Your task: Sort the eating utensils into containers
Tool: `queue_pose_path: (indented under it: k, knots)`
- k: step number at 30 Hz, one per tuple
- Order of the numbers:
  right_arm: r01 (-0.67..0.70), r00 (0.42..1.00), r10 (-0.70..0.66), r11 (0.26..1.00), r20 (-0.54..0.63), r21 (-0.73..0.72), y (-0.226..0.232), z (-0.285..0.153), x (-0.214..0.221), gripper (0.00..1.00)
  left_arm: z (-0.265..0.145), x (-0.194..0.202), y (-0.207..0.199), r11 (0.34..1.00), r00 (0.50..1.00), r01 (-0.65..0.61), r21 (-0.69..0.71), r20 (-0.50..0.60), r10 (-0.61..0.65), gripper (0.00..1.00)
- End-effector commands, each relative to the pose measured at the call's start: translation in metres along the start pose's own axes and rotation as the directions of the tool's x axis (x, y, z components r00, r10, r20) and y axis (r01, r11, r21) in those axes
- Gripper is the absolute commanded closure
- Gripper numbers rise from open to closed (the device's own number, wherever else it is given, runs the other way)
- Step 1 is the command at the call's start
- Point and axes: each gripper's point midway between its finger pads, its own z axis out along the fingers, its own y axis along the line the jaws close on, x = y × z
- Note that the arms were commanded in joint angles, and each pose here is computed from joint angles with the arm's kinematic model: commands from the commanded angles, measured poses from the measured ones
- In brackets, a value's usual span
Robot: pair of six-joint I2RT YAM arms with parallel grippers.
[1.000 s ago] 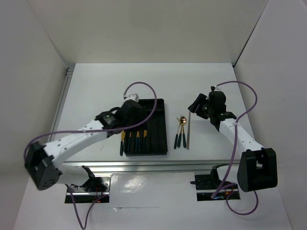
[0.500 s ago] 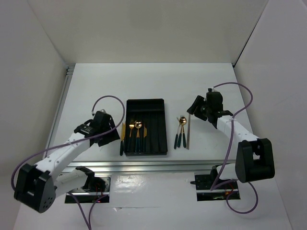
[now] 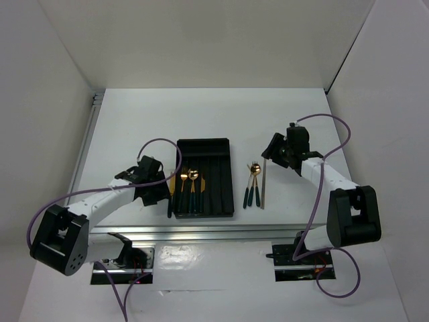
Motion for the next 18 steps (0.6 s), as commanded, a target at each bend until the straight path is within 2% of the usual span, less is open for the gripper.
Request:
queue_pose_path:
  k: [1,9,18]
  knots:
    - [0.017,0.999,-0.016,1.000,0.047,-0.007,0.008,0.000,-0.021,0.39,-0.002,-0.004,-0.007,0.998,0.999,-0.029,0.056,0.026,0.027,0.35]
    - [0.018,0.998,-0.017,1.000,0.056,-0.013,0.009,-0.002,-0.023,0.41,0.013,0.003,0.003,1.000,1.000,-0.020,-0.017,-0.023,0.019,0.38]
    - [0.018,0.998,-0.017,1.000,0.061,-0.005,0.007,-0.004,-0.022,0.41,0.019,0.009,0.007,0.985,0.998,-0.066,-0.161,-0.034,0.062,0.48]
